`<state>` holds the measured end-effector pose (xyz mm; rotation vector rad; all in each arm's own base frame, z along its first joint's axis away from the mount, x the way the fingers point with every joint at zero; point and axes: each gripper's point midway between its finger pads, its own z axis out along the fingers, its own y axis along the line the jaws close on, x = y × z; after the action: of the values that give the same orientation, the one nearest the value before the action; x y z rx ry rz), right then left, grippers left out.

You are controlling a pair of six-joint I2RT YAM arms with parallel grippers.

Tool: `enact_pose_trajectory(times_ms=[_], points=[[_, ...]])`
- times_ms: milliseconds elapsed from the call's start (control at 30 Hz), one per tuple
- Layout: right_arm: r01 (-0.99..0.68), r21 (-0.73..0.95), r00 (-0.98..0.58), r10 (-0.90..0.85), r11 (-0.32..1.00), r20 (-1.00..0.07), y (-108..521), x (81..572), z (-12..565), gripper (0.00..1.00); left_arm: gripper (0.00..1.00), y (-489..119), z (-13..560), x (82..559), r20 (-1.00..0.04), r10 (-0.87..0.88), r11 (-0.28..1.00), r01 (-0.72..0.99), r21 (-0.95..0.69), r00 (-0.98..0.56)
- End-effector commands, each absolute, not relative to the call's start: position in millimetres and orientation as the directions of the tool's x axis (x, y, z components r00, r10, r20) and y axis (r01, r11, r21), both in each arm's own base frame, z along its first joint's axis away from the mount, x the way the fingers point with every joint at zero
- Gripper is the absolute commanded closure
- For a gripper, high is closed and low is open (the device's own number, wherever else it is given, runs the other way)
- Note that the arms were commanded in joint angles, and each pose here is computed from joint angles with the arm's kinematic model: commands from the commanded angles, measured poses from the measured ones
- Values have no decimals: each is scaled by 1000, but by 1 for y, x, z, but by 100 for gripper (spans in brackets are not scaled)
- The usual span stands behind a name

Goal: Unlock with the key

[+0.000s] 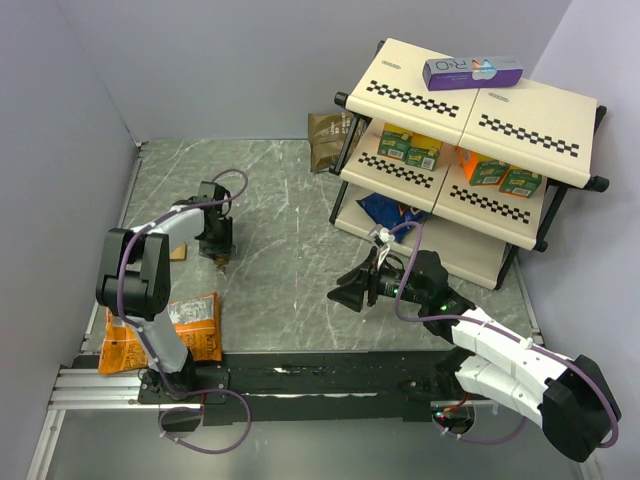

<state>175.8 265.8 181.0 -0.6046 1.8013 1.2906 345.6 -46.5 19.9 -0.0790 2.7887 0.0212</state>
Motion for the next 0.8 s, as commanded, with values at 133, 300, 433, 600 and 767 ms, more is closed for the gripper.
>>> enact_pose_trajectory(times_ms=[133, 300, 433, 600, 767], points=[[-791, 513, -509, 108, 334, -854, 266, 176, 196, 30, 99, -12, 14, 359, -336, -34, 988, -83, 134, -941], [-789, 514, -511, 106, 337, -853, 266, 177, 195, 29, 99, -10, 13, 357, -331, -36, 985, -89, 146, -943], [-784, 516, -515, 102, 345, -851, 266, 178, 193, 29, 87, -15, 14, 358, -332, -41, 989, -85, 119, -942], [-773, 510, -518, 90, 378, -851, 263, 182, 189, 28, 38, -22, 25, 362, -376, -38, 995, -72, 76, -926], [-766, 483, -497, 85, 424, -863, 257, 187, 188, 28, 14, -27, 46, 369, -442, -43, 997, -68, 41, -896]])
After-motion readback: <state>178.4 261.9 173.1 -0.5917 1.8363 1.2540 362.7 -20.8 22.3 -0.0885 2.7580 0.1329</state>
